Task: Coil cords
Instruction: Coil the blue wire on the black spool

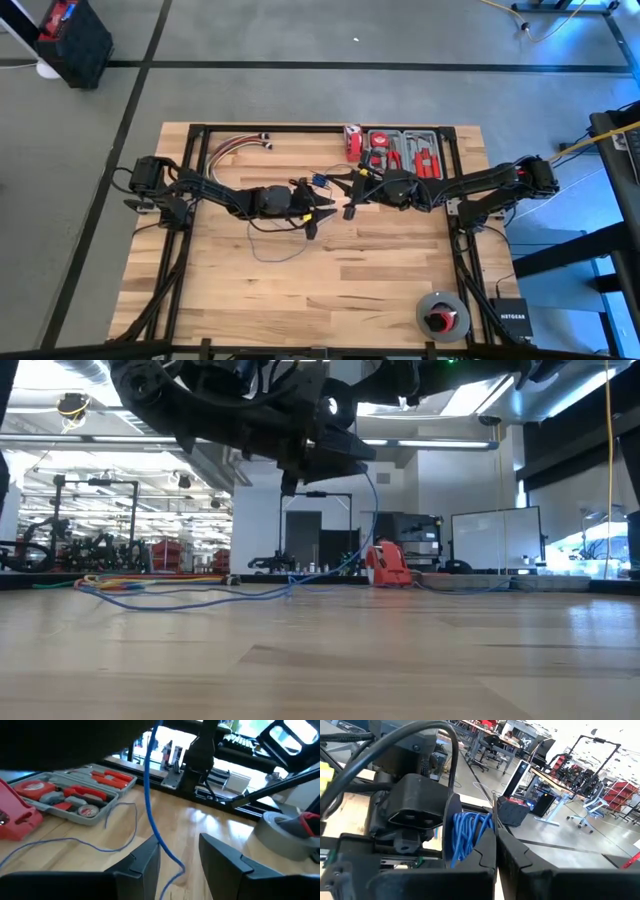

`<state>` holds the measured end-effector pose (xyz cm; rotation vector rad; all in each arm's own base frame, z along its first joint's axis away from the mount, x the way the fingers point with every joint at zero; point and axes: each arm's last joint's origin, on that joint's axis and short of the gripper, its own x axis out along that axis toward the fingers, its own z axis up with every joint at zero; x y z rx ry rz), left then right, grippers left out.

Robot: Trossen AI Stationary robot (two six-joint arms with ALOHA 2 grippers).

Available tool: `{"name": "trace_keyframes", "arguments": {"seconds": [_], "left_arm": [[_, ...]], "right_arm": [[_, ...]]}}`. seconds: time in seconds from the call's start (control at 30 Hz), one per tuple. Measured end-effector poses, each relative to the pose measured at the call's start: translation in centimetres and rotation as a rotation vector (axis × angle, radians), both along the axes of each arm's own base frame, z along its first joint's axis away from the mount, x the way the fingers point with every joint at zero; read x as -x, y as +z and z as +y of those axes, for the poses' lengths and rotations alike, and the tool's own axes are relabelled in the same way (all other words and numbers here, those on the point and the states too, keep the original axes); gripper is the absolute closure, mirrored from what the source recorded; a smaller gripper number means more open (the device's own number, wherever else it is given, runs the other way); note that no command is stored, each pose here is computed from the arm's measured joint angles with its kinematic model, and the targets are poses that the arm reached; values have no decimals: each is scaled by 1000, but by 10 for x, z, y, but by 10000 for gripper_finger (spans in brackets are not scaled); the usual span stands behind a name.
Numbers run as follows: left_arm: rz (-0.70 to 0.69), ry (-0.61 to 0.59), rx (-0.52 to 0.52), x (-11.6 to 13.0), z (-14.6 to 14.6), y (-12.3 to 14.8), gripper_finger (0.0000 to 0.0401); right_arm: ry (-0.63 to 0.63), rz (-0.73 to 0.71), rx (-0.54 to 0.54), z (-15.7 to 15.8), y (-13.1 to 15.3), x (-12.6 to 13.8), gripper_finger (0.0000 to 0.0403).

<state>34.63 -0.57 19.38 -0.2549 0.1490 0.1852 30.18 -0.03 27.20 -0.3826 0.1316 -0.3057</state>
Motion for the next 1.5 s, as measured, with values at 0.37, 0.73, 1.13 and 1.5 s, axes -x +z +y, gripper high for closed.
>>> {"name": "trace_keyframes", "arguments": {"seconds": [0.37,0.73,1.13,1.5], "left_arm": [[30,-5,-115,-5,1,-12,393],[416,263,-389,34,10,8,399],[271,254,-341,108,9,95,400],[6,138,-269,102,-5,117,400]], "right_arm": [[0,-2,0,0,0,0,398],[12,7,-1,1,-1,0,398],[85,8,-7,2,0,-1,398],[69,27,17,2,-11,-10,400]]}}
